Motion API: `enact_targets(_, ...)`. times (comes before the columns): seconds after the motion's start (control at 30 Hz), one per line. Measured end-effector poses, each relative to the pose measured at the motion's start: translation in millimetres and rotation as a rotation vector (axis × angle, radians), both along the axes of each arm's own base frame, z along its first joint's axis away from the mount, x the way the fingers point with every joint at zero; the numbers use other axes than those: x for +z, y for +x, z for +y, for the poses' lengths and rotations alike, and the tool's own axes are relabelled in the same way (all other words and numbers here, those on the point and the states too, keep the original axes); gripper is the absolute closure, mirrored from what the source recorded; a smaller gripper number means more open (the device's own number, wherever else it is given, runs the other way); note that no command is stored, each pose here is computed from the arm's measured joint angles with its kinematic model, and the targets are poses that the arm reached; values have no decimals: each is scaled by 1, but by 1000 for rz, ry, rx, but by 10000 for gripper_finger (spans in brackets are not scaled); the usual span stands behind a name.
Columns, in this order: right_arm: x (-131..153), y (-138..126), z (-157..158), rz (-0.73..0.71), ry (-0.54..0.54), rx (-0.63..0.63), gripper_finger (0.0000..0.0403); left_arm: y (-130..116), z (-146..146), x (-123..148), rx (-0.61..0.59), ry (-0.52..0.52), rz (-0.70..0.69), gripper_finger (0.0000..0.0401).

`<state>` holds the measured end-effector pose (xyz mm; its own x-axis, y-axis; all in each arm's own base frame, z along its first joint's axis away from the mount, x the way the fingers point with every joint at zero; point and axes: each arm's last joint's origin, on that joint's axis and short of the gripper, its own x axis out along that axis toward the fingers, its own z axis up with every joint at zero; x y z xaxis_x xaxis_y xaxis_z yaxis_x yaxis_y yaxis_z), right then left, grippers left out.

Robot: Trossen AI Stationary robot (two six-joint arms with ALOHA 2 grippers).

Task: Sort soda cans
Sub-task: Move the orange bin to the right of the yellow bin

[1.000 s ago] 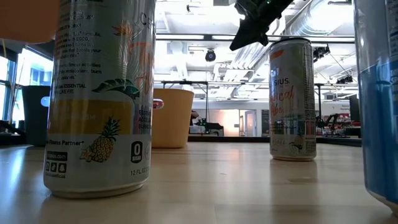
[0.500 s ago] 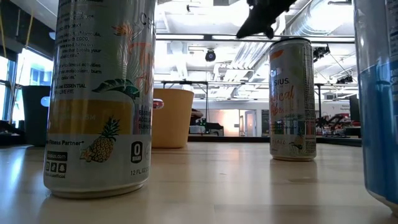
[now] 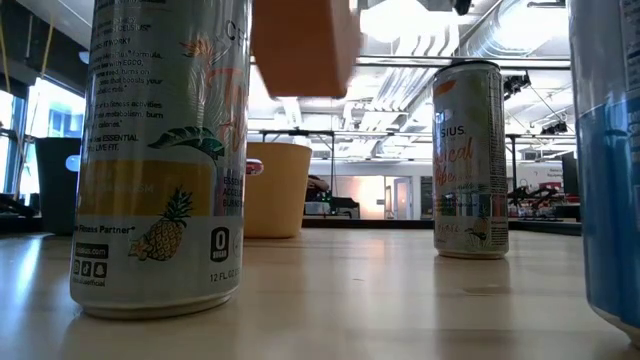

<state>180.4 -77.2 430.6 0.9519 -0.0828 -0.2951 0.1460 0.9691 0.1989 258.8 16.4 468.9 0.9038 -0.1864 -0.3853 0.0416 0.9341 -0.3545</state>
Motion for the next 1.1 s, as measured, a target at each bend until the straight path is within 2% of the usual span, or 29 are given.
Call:
enact_targets(0.3, 15, -29, 15, -89, -5, -4, 403, 72, 56, -46, 15, 157, 98, 401)
enact_targets(0.47, 14, -28, 15, -74, 7, -8, 403, 104, 74, -61, -25, 263, 113, 401)
enact_targets(0.6, 11, -25, 13, -53, 15, -12, 403, 131, 85, -94, -49, 282, 202, 401)
enact_targets(0.67, 11, -24, 13, -51, 12, -21, 403, 139, 88, -107, -33, 300, 253, 401)
enact_targets(0.87, 10, -25, 11, -38, 6, -61, 403, 149, 92, -128, 119, 377, 385, 401)
enact_targets(1.1, 10, -25, 11, -37, 1, -61, 403, 155, 87, -134, 92, 380, 389, 401)
